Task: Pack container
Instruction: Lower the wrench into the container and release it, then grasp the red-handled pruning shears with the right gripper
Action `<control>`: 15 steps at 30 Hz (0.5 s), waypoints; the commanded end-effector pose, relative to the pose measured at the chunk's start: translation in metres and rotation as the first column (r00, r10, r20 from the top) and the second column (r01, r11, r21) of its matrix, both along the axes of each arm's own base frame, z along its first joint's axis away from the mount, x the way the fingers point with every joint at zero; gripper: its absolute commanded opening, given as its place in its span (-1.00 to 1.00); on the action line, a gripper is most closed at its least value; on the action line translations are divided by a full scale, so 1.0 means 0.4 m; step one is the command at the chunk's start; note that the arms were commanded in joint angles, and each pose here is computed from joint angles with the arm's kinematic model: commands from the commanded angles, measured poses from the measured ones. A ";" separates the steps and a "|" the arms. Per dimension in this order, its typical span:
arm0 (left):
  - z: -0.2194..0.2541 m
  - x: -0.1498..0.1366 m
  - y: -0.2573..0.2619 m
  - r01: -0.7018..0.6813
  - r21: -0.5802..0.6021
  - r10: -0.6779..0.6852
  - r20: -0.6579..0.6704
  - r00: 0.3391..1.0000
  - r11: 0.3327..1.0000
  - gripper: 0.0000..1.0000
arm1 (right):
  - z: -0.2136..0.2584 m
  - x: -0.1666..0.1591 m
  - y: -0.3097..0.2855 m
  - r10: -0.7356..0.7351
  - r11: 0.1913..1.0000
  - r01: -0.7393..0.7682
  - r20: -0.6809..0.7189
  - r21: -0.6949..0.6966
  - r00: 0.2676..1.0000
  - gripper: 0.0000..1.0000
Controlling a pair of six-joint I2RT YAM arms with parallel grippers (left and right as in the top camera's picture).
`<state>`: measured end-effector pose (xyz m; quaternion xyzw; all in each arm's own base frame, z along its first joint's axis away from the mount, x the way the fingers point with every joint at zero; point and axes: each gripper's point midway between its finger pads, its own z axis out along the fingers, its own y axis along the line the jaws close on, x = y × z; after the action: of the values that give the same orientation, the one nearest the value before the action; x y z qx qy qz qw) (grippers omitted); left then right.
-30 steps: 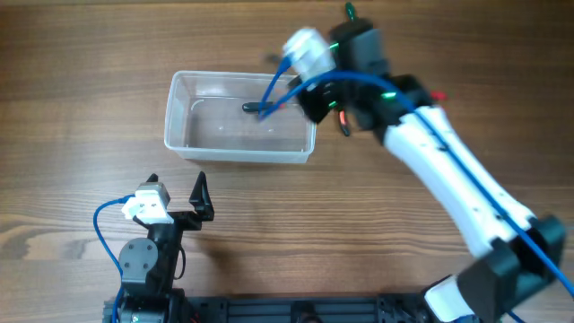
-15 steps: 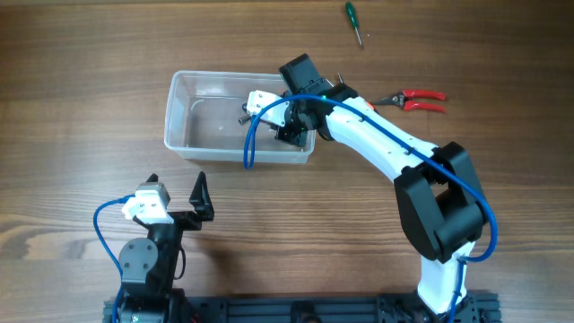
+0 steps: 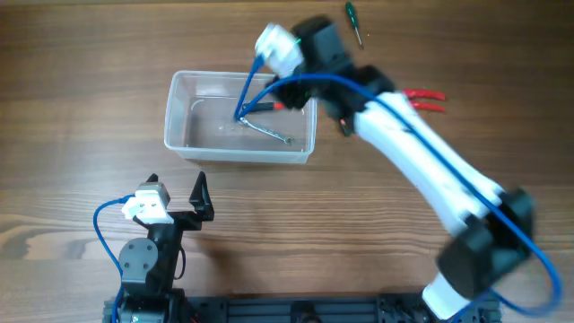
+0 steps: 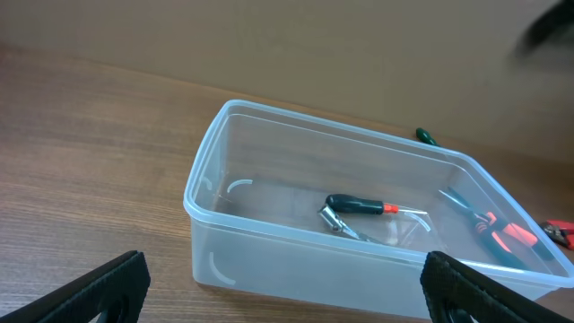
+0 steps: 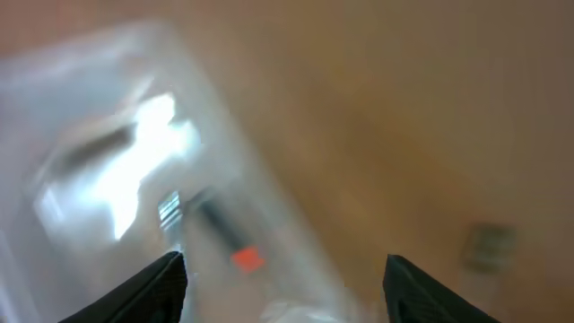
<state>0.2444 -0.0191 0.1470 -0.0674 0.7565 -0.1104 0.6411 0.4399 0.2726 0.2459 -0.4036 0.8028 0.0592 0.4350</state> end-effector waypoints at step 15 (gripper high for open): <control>-0.005 0.000 0.005 -0.010 -0.008 0.010 -0.004 1.000 1.000 1.00 | -0.331 0.012 -0.745 -0.525 -0.139 0.980 -0.828 -0.145 -0.197 0.17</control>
<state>0.2444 -0.0191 0.1470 -0.0674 0.7565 -0.1104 0.6411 0.4404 -0.0413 0.1374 0.3533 0.9160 0.0455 0.1846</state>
